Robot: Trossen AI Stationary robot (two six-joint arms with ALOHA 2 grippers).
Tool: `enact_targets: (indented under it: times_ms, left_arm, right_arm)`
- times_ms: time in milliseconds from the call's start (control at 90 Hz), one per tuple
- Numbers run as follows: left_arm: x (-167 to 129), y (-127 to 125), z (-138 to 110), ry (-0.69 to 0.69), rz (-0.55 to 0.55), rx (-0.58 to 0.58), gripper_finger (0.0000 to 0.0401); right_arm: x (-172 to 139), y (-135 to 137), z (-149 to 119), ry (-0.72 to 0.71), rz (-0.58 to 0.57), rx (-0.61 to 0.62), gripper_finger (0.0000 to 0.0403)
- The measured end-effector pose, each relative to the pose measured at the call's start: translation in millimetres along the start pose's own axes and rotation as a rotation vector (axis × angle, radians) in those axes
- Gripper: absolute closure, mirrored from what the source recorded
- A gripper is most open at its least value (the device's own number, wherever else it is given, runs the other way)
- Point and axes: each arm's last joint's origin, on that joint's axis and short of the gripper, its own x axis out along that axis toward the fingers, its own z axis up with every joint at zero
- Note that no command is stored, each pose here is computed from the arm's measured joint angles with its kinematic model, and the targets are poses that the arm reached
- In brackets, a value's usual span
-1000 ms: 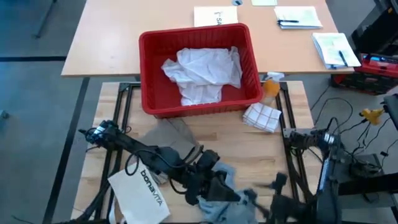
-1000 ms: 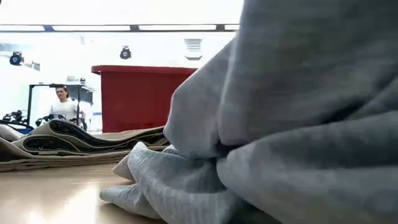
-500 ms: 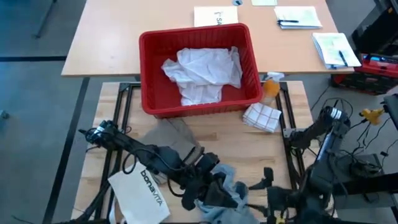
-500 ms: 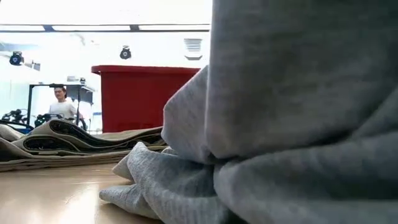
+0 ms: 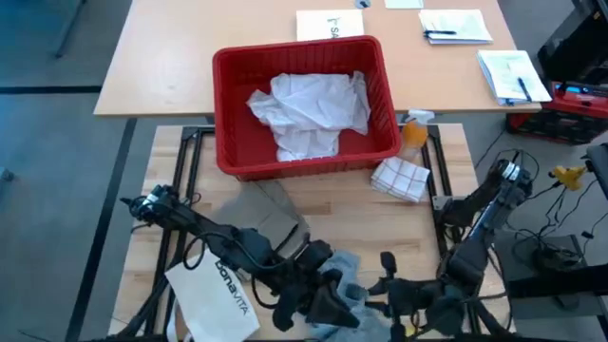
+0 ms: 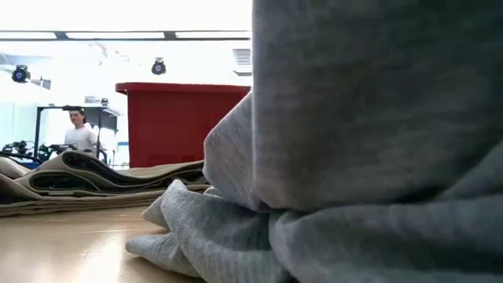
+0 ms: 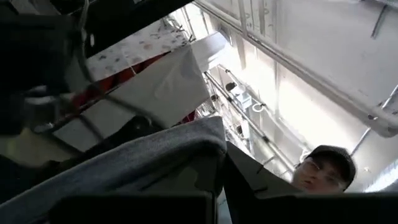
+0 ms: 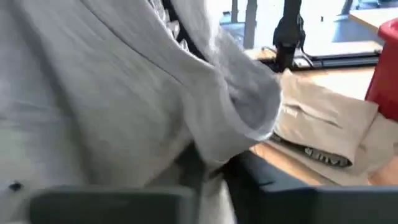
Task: Fold laundry
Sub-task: Fold the gray shirt
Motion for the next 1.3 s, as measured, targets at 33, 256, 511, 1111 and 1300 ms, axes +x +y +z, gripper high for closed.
enact_targets:
  times_ms: [33, 256, 511, 1111, 1300]
  left_arm:
    - [0, -2, -2, -0.005, 0.031, 0.017, 0.0401]
    - [-5, -22, -6, -0.018, 0.12, 0.105, 0.0401]
    - [-11, -37, -33, 0.042, 0.21, 0.073, 0.0401]
    - [10, -11, -190, 0.173, 0.089, -0.234, 0.0401]
    - [26, -6, -217, 0.165, -0.091, -0.381, 0.0401]
  right_arm:
    - [-2, 0, 1, -0.001, 0.005, 0.011, 0.0395]
    - [-36, 11, 16, -0.078, 0.148, 0.075, 0.0403]
    - [-66, 37, 22, -0.06, 0.344, 0.142, 0.0403]
    - [-47, 164, 9, 0.26, 0.951, 0.438, 0.0403]
    - [-49, 190, 35, 0.275, 1.118, 0.466, 0.0403]
